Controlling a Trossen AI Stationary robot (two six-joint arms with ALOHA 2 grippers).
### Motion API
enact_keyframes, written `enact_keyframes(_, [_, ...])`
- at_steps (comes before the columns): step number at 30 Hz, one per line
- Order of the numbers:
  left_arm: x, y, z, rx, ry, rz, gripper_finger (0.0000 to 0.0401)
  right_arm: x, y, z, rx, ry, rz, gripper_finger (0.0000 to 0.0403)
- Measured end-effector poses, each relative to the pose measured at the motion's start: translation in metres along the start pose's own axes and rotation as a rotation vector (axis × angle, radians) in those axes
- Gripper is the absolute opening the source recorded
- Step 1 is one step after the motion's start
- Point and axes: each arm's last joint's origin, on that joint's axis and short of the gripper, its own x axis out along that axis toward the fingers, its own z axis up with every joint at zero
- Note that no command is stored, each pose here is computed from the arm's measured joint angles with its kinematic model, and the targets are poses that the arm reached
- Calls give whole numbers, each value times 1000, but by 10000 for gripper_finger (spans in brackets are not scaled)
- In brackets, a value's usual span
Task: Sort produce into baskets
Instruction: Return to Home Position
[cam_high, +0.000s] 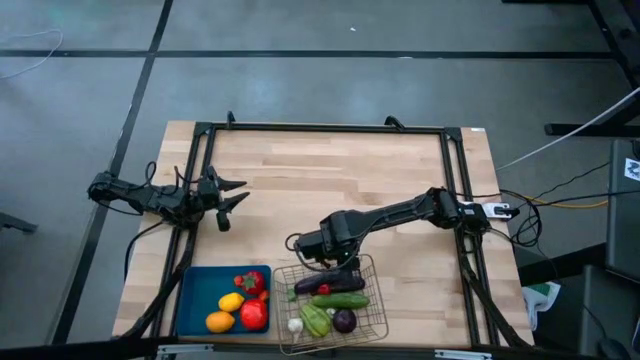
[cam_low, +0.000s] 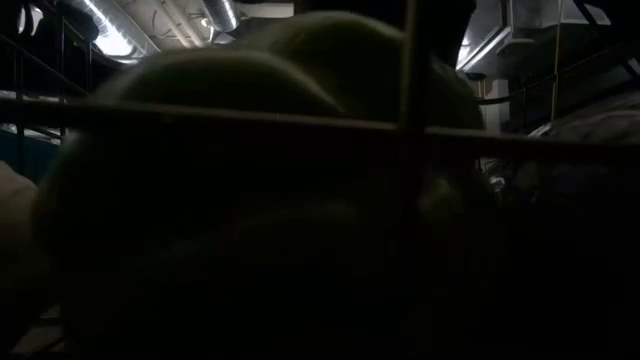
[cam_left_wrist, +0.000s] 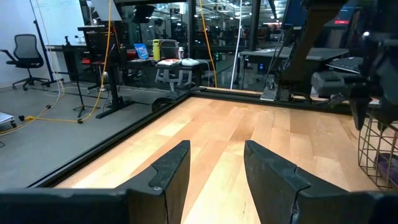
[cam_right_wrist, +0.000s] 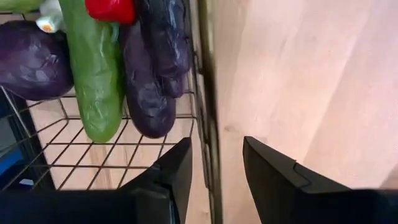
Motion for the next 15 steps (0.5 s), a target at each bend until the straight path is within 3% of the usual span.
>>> enact_keyframes(10, [0,0,0,0,0,0,147,-39,7,-2,-24,-103,4,143])
enact_keyframes(15, [0,0,0,0,0,-1,147,-66,11,-12,-95,-191,8,143])
